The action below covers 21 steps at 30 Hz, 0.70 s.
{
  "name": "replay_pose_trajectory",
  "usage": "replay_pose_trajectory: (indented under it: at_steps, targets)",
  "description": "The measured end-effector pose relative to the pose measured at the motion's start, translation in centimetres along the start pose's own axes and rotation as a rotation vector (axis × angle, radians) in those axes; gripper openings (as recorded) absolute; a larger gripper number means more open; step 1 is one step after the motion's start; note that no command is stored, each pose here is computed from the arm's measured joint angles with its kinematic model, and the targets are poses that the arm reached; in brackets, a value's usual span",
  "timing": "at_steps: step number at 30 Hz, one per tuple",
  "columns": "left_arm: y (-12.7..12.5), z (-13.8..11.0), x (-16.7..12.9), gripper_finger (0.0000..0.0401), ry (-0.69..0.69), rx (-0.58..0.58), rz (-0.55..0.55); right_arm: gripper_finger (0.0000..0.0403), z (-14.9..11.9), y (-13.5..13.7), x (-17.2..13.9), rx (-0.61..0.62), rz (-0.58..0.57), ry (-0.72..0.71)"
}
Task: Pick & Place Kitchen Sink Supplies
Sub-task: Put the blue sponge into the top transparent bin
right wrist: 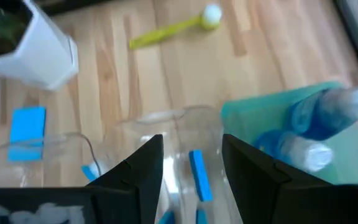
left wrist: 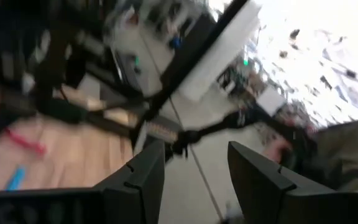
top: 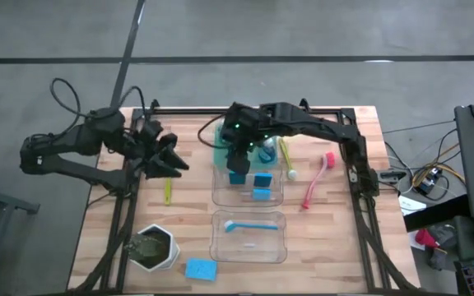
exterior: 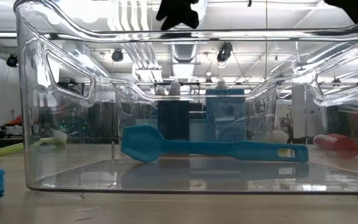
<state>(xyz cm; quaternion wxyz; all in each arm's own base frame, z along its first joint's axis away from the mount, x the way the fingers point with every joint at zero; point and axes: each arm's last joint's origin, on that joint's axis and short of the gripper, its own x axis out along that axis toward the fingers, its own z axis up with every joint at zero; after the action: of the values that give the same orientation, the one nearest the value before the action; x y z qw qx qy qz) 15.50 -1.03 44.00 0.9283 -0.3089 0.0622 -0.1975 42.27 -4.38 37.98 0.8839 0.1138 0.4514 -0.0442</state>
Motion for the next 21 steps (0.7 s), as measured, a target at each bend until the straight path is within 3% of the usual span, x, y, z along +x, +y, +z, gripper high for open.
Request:
replay_pose_trajectory:
  at_steps: [12,21]
  targets:
    - [1.5,-3.4,0.3,0.0167,0.339,-0.152,0.126,0.0162,0.8,0.7,-7.0,0.052,0.037,-0.261]
    - [2.8,-6.1,3.0,0.0167,0.588,-0.203,0.214,0.0162,0.2,1.1,-11.7,0.017,0.053,-0.383]
